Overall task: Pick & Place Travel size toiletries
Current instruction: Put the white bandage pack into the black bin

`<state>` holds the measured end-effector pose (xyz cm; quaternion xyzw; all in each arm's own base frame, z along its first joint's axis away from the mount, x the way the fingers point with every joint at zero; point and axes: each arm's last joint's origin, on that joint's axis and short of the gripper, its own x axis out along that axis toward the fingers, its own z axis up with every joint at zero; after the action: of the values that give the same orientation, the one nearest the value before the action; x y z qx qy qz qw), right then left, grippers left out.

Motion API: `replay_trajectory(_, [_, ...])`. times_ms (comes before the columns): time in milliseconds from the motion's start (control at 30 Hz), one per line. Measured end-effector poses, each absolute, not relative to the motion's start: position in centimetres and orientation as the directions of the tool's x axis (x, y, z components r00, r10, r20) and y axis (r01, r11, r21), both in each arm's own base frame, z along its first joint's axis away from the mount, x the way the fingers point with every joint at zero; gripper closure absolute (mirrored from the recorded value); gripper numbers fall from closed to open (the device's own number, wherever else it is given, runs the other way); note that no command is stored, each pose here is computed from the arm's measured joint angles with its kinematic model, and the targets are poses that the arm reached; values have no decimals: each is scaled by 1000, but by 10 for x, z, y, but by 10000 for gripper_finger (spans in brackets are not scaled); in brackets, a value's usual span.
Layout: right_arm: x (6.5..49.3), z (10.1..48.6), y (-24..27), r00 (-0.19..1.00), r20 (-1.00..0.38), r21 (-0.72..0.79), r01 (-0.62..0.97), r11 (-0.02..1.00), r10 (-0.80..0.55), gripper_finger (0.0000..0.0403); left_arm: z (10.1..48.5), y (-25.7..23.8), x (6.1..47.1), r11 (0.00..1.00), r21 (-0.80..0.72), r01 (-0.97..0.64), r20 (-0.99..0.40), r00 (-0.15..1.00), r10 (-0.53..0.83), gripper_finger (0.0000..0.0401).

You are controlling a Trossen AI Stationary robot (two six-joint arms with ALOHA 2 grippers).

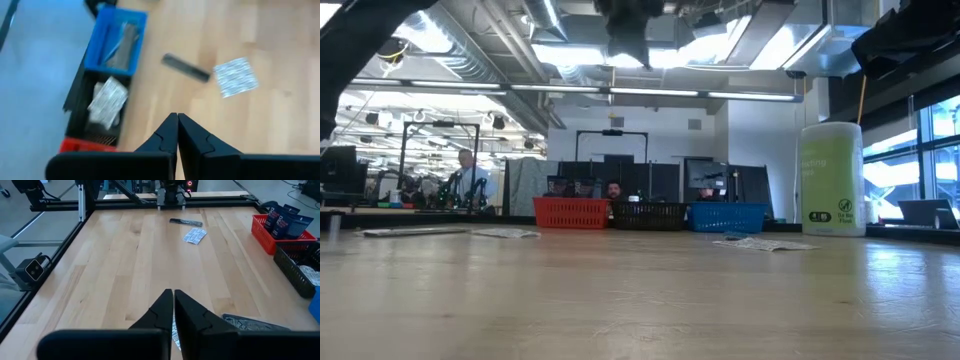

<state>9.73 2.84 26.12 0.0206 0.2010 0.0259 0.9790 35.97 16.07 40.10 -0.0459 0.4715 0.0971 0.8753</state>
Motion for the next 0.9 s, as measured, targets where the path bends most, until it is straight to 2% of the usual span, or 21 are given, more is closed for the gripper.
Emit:
replay_trajectory(167, [97,261,28,918,-393,57,-40,998,59,393,417,127,366,990,26,-135,-782,614,104,397])
replay_trajectory(333, [97,261,28,918,-393,76,-32,997,59,398,425,101,368,995,23,-98,-767,636,81,398])
replay_trajectory(633, [98,262,28,922,-385,76,-26,997,53,355,441,71,360,998,32,-58,-711,700,64,398])
replay_trajectory(767, [98,262,28,923,-381,108,-12,994,52,343,434,56,353,999,30,-33,-679,733,44,398])
replay_trajectory(900, [98,262,28,923,-381,124,-5,992,52,336,408,43,341,1000,22,-21,-643,766,30,398])
